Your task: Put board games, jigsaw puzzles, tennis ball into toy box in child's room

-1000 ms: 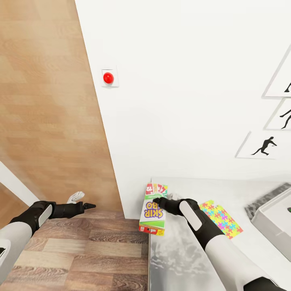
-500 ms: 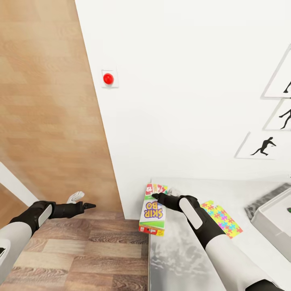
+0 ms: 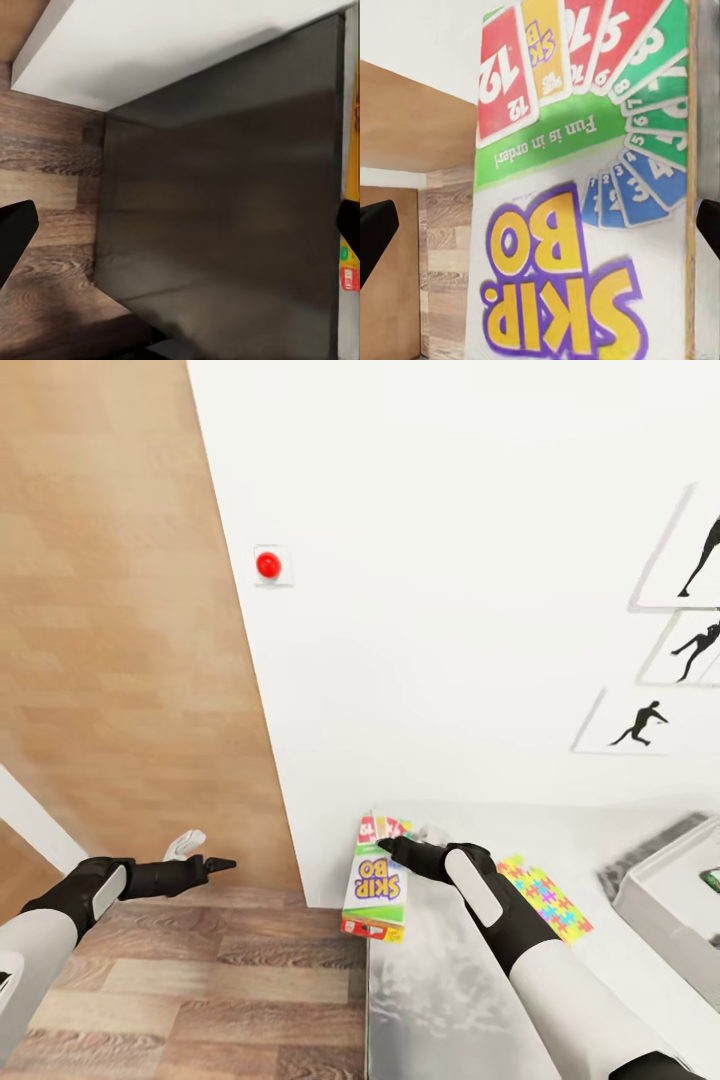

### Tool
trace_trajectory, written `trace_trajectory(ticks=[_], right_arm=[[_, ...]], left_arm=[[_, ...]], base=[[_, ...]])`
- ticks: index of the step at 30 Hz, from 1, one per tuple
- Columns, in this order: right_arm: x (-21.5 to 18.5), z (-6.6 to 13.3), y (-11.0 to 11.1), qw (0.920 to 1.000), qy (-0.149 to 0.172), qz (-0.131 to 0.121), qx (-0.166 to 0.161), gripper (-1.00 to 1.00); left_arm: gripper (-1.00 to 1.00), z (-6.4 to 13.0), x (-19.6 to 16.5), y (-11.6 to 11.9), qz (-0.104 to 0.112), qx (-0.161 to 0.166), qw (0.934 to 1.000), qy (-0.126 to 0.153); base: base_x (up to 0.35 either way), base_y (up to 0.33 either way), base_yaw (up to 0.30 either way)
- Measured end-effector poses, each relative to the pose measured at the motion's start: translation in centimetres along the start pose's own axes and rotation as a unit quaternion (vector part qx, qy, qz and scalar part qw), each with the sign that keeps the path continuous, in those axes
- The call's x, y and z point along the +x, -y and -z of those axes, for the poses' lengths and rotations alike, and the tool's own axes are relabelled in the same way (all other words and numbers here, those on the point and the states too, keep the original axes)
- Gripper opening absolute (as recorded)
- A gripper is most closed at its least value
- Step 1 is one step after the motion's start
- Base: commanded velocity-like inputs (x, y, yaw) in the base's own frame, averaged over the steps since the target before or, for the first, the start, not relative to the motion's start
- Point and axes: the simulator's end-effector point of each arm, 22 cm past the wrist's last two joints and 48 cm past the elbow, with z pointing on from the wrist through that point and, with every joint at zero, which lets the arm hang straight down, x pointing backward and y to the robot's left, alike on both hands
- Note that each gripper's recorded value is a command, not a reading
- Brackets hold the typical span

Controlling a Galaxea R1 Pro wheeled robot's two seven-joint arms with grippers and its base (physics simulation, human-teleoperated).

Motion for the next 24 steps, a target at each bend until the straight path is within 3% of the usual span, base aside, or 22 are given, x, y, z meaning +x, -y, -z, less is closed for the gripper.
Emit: trace_trajectory(ticks=[4,16,24], right_arm=[[-0.8,0.5,0.1,1.0,0.008,0.004,0.0,1.0],[-2.8,4.3,-2.1,0.998,0.044,0.026,-0.037,1.0],[-2.9,9.1,-6.4,0.9914,0.065,0.066,-0.093,1.0]], left_arm=[[1.0,0.3,-0.3,0.2,-0.001,0.002,1.0,0.003],[1.0,1.0,-0.9,1.2,-0.006,0.011,0.9999,0.011],[1.0,1.5,-1.3,1.7,-0.01,0.013,0.9997,0.016]], base=[[-0.212,0.029,-0.001],[-0.07,0.003,0.0],[-0.093,0.0,0.0]])
